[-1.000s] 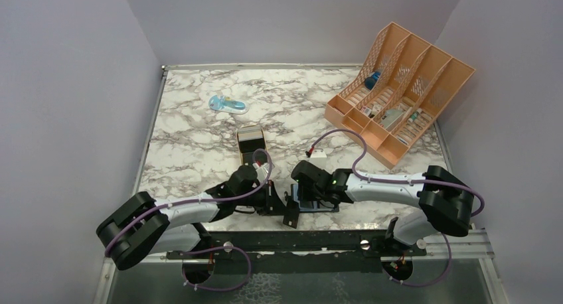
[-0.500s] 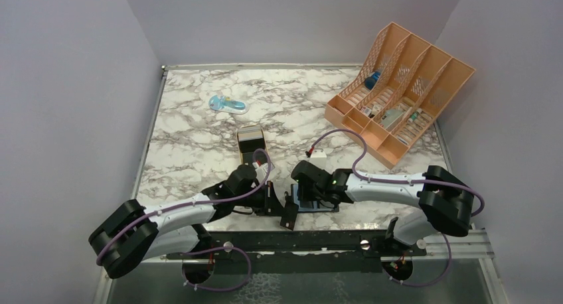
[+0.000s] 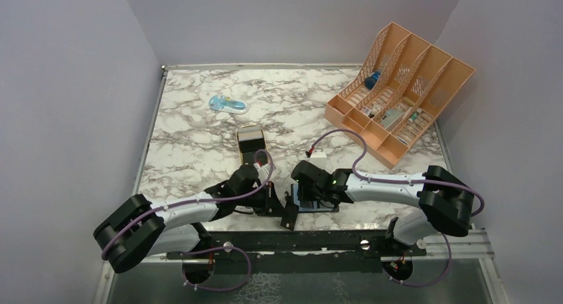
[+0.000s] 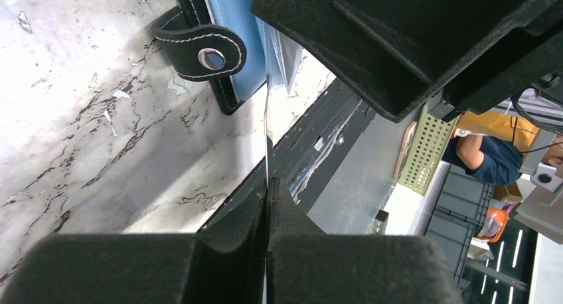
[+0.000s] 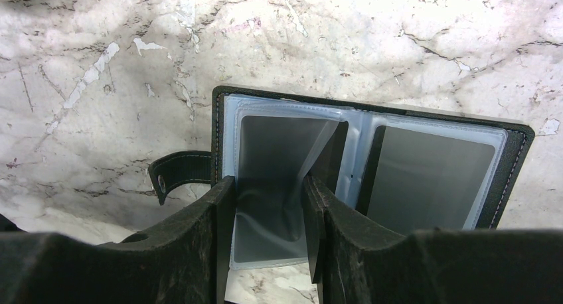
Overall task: Put the credit cards into the card holder
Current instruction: Turn over the card slot in the card holder.
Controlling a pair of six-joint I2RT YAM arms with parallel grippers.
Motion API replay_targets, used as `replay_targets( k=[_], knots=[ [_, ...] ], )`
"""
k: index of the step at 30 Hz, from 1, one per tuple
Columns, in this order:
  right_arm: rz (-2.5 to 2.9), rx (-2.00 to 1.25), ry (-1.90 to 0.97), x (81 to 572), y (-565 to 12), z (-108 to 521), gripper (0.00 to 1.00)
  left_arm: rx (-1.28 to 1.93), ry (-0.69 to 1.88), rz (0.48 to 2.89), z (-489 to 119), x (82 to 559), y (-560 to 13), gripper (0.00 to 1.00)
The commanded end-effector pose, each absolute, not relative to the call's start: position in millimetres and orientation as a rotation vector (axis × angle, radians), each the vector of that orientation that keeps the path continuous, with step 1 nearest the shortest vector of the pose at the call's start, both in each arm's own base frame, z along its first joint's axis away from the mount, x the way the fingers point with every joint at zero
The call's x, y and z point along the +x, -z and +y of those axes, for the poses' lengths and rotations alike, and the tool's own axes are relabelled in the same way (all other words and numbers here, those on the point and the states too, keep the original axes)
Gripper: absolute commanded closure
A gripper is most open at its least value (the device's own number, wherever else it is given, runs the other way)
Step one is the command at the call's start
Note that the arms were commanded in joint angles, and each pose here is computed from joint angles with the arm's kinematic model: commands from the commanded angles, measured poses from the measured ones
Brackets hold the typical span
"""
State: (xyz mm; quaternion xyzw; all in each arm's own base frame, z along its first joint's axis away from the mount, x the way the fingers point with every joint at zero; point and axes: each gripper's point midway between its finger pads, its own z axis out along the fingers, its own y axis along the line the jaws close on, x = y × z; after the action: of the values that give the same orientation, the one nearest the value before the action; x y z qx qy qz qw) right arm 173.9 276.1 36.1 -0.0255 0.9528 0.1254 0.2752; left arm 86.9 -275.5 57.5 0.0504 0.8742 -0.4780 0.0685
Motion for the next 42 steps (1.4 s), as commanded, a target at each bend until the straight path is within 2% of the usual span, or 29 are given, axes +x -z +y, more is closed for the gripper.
replay_targets(
  k=[1, 13, 19, 24, 33, 42],
  knots=[
    [2.534, -0.051, -0.368, 178.5, -43.4, 278.2, 0.6, 0.206, 1.503, 2.567, -287.3, 92.1, -74.8, 1.0],
    [2.532, -0.054, -0.407, 177.8, -47.8, 283.7, 0.58, 0.216, 1.507, 2.531, -293.9, 100.1, -79.0, 1.0],
    [2.531, -0.055, -0.403, 177.8, -55.5, 282.1, 0.4, 0.212, 1.509, 2.501, -298.7, 106.9, -83.4, 1.0],
    [2.495, -0.06, -0.382, 182.0, -73.4, 275.6, 0.31, 0.215, 1.519, 2.47, -304.4, 113.1, -88.5, 1.0],
    [2.42, -0.093, -0.456, 180.9, -117.6, 268.8, 0.33, 0.239, 1.544, 2.404, -325.3, 127.6, -105.2, 1.0],
    [2.362, -0.121, -0.401, 187.1, -124.4, 245.2, 0.38, 0.258, 1.535, 2.41, -342.3, 133.8, -100.6, 1.0]
  ],
)
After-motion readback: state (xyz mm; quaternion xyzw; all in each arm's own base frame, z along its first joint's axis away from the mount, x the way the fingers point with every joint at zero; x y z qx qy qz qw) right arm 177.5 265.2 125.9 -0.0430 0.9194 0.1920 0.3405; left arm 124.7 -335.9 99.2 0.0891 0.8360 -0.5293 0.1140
